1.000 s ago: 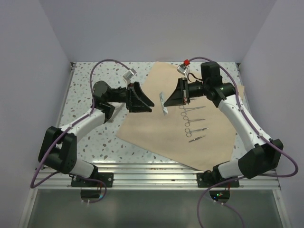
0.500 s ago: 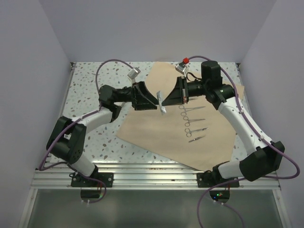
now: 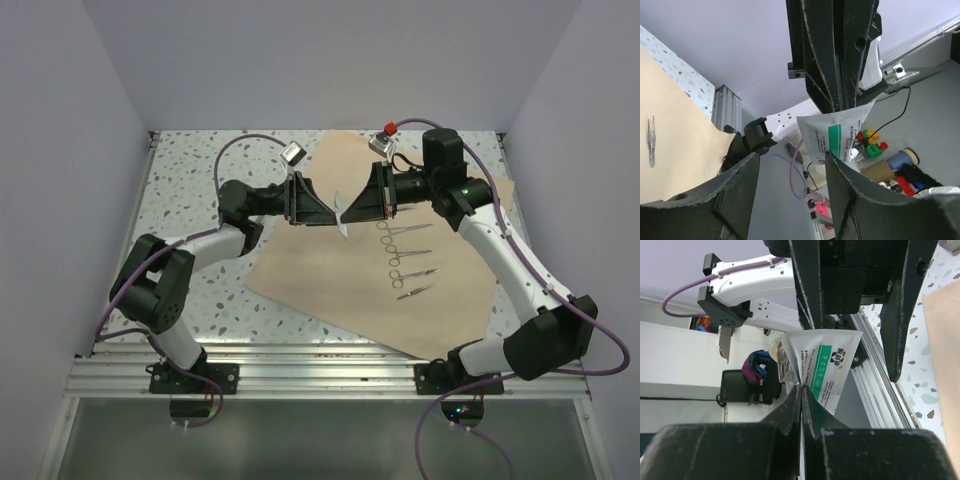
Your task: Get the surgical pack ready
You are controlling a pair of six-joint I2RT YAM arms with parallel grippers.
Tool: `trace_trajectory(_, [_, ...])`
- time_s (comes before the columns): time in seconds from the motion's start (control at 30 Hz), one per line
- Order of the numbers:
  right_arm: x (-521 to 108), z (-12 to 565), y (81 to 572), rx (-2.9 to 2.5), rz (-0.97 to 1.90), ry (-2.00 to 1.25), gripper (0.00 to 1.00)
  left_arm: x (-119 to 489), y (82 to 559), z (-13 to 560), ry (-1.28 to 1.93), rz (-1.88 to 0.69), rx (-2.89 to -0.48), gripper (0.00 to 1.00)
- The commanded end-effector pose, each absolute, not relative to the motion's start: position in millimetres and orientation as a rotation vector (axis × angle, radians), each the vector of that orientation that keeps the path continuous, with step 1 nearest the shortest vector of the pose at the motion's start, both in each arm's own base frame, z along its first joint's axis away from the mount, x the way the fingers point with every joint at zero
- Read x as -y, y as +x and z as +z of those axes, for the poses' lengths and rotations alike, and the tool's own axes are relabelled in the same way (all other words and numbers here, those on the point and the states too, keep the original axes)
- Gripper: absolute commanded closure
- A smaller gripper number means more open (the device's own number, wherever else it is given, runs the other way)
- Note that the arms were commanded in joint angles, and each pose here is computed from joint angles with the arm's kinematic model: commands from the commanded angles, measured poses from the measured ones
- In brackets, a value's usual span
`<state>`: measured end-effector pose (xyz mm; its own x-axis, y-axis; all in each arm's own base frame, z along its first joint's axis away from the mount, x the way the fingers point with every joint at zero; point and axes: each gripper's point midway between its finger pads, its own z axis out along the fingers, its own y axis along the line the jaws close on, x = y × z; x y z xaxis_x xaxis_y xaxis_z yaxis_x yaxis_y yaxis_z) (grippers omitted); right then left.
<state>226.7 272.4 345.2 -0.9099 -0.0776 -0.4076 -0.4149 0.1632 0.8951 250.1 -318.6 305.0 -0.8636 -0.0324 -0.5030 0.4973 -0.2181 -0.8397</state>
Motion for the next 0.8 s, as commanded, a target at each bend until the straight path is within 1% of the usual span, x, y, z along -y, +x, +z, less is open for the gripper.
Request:
trace_trajectory(0.0, [-273.6,346.6,224.7,-2.164,1.829,-0.498,1.0,302.5,219.6,355.2,0.823,-2.054,-1.223,0.42])
trace_trajectory(0.07, [-273.0,343.9,225.5,-2.17,1.809,-0.498,1.0,301.6,218.3,353.8,0.827,-2.062,-1.229,0.38])
trace_trajectory(0.1, [-272.6,340.8,225.7,-2.201,1.795,-0.478,1.0,300.8,219.2,351.1,0.828,-2.058,-1.246,0.34])
trace_trajectory(0.17, [-270.7,337.9,226.8,-2.207,1.755,-0.494,1.0,298.9,222.8,345.8,0.809,-2.037,-1.284,0.32])
trace_trajectory(0.27, [-269.7,333.3,228.4,-2.24,1.72,-0.468,1.0,295.1,236.0,336.2,0.761,-1.963,-1.377,0.27])
trace_trajectory(0.33, [-268.7,328.2,236.1,-2.248,1.652,-0.456,1.0,291.9,239.9,340.6,0.756,-1.897,-1.406,0.26])
trace_trajectory(0.37, [-266.3,328.3,233.6,-2.279,1.627,-0.449,1.0,295.1,254.9,323.6,0.704,-1.85,-1.519,0.26])
trace_trajectory(0.4, [-264.2,326.3,233.6,-2.269,1.581,-0.496,1.0,295.0,266.9,330.6,0.669,-1.8,-1.534,0.26])
trace_trajectory(0.43, [-262.4,318.8,238.5,-2.303,1.514,-0.49,1.0,296.1,275.0,316.1,0.634,-1.757,-1.647,0.26])
trace_trajectory(0.47, [-258.5,318.3,233.0,-2.347,1.478,-0.493,1.0,296.4,289.8,314.0,0.563,-1.701,-1.706,0.26])
trace_trajectory(0.5, [-257.8,312.1,234.4,-2.357,1.416,-0.522,1.0,297.3,303.1,330.0,0.54,-1.637,-1.717,0.26])
trace_trajectory(0.53, [-256.9,309.1,234.2,-2.374,1.386,-0.527,1.0,296.4,313.4,325.9,0.543,-1.548,-1.742,0.26])
trace_trajectory(0.57, [-255.9,308.8,231.8,-2.392,1.362,-0.532,1.0,294.1,315.4,312.4,0.468,-1.515,-1.873,0.26])
trace_trajectory(0.6, [-254.8,307.0,232.2,-2.4,1.328,-0.532,1.0,292.5,328.3,323.5,0.413,-1.446,-1.876,0.26])
trace_trajectory(0.63, [-255.8,303.6,231.0,-2.413,1.288,-0.55,1.0,291.2,331.8,322.1,0.376,-1.43,-1.907,0.25])
trace_trajectory(0.67, [-250.1,296.6,234.0,-2.466,1.194,-0.53,1.0,284.2,336.4,300.9,0.258,-1.373,-2.044,0.26])
trace_trajectory(0.7, [-248.3,293.1,233.0,-2.49,1.15,-0.541,1.0,282.0,339.9,304.2,0.2,-1.351,-2.097,0.26])
trace_trajectory(0.73, [-250.1,290.0,227.9,-2.5,1.103,-0.602,1.0,279.9,334.0,277.7,0.106,-1.353,-2.267,0.26])
trace_trajectory(0.77, [-243.5,284.8,231.0,-2.529,0.979,-0.597,1.0,281.2,328.6,274.0,0.09,-1.374,-2.32,0.27])
